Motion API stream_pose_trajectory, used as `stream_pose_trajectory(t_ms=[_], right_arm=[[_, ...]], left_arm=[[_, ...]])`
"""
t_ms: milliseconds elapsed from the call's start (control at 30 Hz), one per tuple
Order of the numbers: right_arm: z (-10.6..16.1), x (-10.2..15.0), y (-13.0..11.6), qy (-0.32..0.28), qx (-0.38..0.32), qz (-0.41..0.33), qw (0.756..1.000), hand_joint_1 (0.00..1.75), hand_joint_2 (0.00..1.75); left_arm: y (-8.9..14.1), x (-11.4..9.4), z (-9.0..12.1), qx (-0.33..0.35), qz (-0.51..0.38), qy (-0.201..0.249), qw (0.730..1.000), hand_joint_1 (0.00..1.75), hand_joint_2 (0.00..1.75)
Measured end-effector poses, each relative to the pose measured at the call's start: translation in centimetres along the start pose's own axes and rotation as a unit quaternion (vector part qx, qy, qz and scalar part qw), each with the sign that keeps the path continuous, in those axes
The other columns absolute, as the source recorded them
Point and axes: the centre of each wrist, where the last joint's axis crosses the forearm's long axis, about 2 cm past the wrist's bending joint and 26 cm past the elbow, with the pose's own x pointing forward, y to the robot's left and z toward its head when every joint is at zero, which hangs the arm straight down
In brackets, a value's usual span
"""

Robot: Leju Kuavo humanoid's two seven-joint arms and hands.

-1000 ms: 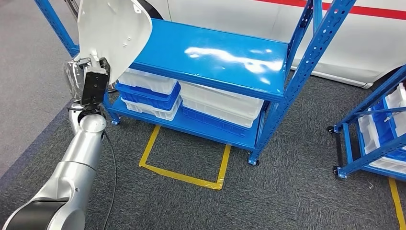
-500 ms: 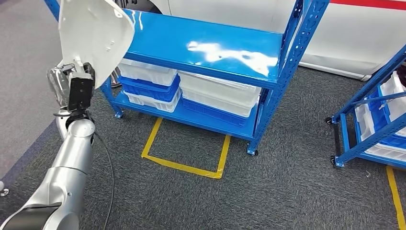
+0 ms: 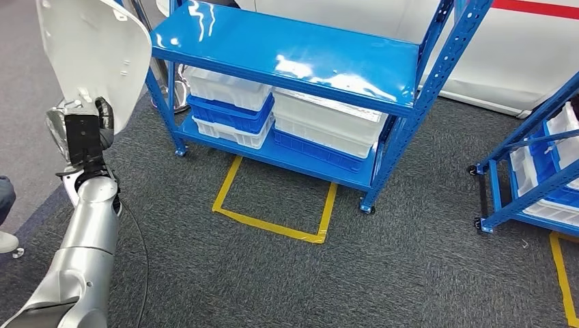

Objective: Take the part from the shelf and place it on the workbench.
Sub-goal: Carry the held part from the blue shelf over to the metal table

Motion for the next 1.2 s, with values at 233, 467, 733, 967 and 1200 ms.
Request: stream_pose_trajectory(t_ms=[233, 467, 733, 967, 1200], right_arm=[[-0.1, -0.2, -0.3, 0.002, -0.006, -0.009, 1.0, 0.0, 1.75], [0.0, -0.2, -0.1, -0.002, -0.005, -0.007, 1.0, 0.0, 1.75], [0.0, 0.0, 0.0, -0.013, -0.002, -0.004, 1.0, 0.0, 1.75], [0.1, -0.3, 0.0, -0.015, -0.001, -0.002, 1.0, 0.0, 1.75], [0.1, -0.3, 0.1, -0.015, -0.001, -0.001, 1.0, 0.0, 1.75]], left_arm=[[0.4, -0.8, 1.2, 0.008, -0.016, 0.027, 0.999, 1.75, 1.75], [0.9, -1.4, 1.9, 0.011, -0.031, 0.04, 0.999, 1.75, 1.75], [1.7, -2.3, 2.6, 0.014, -0.052, 0.043, 0.998, 1.75, 1.75], [2.1, -2.5, 2.9, 0.013, -0.062, 0.039, 0.997, 1.75, 1.75], [2.4, -2.6, 2.9, 0.012, -0.071, 0.034, 0.997, 1.75, 1.75]])
